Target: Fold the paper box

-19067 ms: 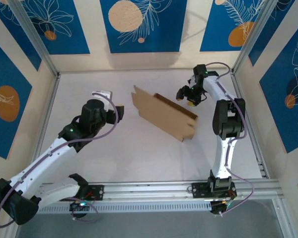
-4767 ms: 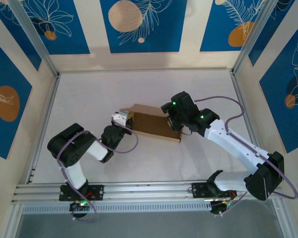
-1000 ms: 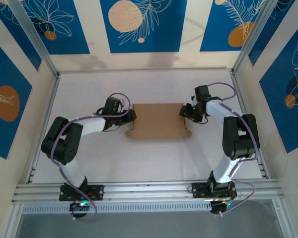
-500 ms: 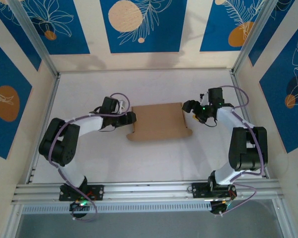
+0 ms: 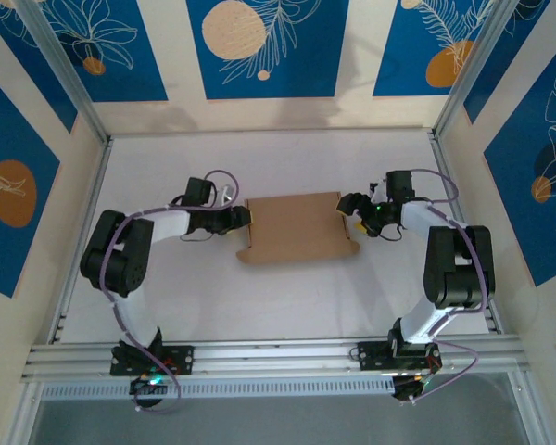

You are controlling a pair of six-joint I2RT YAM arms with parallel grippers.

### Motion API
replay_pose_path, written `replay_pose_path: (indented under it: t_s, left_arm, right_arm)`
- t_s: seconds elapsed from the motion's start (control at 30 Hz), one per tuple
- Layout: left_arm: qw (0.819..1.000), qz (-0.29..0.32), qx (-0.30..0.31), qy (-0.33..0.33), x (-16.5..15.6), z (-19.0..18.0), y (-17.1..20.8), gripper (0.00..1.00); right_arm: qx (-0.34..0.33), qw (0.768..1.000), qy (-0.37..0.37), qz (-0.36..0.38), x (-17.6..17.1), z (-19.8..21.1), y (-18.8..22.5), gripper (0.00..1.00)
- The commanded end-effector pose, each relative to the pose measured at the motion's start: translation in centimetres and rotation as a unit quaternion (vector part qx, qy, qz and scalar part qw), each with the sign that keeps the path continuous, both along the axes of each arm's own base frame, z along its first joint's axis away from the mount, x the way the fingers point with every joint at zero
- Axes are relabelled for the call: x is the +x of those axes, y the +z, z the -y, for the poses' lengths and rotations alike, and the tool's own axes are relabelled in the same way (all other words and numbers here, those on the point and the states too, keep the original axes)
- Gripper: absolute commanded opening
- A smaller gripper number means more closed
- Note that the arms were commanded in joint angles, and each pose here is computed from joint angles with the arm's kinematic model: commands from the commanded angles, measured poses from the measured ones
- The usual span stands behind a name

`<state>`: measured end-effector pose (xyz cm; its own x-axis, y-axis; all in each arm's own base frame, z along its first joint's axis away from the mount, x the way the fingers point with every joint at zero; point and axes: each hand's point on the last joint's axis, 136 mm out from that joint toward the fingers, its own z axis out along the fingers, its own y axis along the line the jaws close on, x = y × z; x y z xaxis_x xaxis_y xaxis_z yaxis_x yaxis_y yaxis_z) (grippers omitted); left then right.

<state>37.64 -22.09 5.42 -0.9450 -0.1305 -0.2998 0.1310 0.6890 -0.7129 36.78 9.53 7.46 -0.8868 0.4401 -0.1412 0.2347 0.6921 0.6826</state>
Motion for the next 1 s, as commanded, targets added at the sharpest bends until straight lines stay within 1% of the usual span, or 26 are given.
replay_pose_path:
  t_s: [0.0,0.07,0.13,0.2,0.33,0.4,0.57,0.73,0.8,0.87,0.97]
  left_arm:
    - [1.0,-0.029,0.004,-0.008,-0.9,-0.9,-2.3,0.48]
    - [0.999,-0.037,0.005,-0.001,-1.0,-1.5,-2.9,0.37]
    - [0.999,-0.046,0.01,0.004,-1.2,-2.2,-3.5,0.26]
    - [0.998,-0.054,0.01,0.006,-1.3,-2.7,-3.8,0.22]
    - [0.998,-0.065,0.012,0.001,-1.6,-3.3,-4.2,0.15]
    - [0.998,-0.069,0.009,0.002,-1.6,-3.4,-4.4,0.13]
    - [0.997,-0.077,0.003,0.005,-1.5,-3.6,-4.9,0.08]
    - [0.997,-0.079,-0.008,0.01,-1.3,-3.6,-4.9,0.05]
    - [0.997,-0.08,-0.011,0.01,-1.3,-3.5,-5.0,0.04]
    - [0.997,-0.08,-0.013,0.011,-1.3,-3.5,-5.0,0.04]
    - [0.997,-0.076,-0.017,0.014,-1.1,-3.4,-4.6,0.05]
  right_arm:
    - [0.014,1.0,0.003,-0.005,-0.2,-0.1,0.1,0.84]
    - [0.016,1.0,0.004,-0.005,-0.2,-0.1,0.1,0.84]
    - [0.02,1.0,0.003,0.001,-0.1,0.0,0.1,0.87]
    - [0.028,1.0,-0.006,-0.004,-0.1,0.4,-0.2,0.9]
    - [0.071,0.997,-0.004,-0.012,0.2,0.2,-0.8,0.94]
    - [0.085,0.996,0.013,-0.024,0.0,-0.8,-1.2,0.95]
    - [0.093,0.992,0.072,-0.037,-0.9,-3.7,-1.8,0.95]
    - [0.155,0.98,0.116,-0.042,-1.7,-6.7,-1.2,0.95]
    - [0.18,0.975,0.126,-0.033,-1.9,-7.4,-0.5,0.95]
    - [0.199,0.971,0.127,-0.029,-2.1,-7.7,0.4,0.93]
    - [0.204,0.972,0.117,-0.016,-2.2,-7.5,1.6,0.85]
